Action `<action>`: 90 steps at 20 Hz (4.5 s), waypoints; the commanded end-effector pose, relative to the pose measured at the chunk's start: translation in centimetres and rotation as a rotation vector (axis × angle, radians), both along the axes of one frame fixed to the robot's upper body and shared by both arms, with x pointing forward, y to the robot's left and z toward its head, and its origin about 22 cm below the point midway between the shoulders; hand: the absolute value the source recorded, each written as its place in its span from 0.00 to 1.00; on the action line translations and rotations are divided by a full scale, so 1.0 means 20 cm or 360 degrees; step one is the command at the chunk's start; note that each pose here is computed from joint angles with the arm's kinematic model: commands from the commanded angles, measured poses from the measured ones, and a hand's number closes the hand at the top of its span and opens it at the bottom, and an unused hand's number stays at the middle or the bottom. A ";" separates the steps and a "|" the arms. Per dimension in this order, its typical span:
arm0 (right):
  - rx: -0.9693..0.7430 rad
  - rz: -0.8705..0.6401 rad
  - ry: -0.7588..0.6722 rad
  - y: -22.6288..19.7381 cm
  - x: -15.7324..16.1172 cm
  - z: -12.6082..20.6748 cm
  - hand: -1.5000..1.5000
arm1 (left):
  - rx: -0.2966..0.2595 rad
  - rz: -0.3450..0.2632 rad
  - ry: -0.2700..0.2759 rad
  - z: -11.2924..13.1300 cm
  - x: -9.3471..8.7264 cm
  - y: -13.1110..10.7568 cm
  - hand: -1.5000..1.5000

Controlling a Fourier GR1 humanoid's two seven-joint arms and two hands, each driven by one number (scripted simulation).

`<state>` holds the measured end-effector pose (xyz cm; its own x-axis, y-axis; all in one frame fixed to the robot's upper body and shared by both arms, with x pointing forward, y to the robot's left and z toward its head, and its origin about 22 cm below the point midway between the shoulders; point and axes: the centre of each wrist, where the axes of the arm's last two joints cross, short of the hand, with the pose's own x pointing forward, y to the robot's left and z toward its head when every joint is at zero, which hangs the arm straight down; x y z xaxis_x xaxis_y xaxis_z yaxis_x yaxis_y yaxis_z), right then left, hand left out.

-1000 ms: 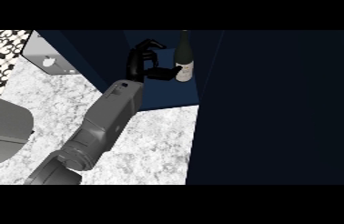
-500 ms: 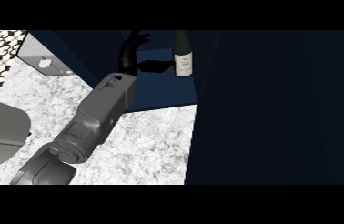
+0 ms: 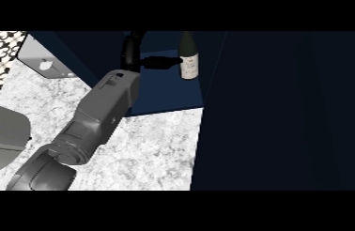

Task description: Pick up the wine, place it into the cabinet and close the cabinet

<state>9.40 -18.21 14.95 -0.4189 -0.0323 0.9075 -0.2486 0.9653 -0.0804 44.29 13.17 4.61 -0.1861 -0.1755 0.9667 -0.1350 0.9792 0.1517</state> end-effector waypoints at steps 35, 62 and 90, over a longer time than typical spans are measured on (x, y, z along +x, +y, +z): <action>0.0097 -0.0102 0.0129 -0.09 -0.16 0.20 0.00 | -0.0668 -0.0752 -0.0054 -0.07 -0.17 -0.21 0.00; -0.0088 0.0011 0.0105 -0.12 -0.21 0.26 0.00 | -0.0941 -0.0708 -0.0012 -0.25 -0.96 0.18 0.00; -0.0218 0.0748 0.0159 0.00 -0.21 0.20 1.00 | -0.0744 -0.0509 -0.0181 -0.16 -1.07 1.00 0.00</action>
<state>7.84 -19.43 14.44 -0.3357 0.1373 0.9319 -0.5808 0.7487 -0.3195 22.33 32.17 1.03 -0.2621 0.3508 0.8990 0.1957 0.9315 -0.3065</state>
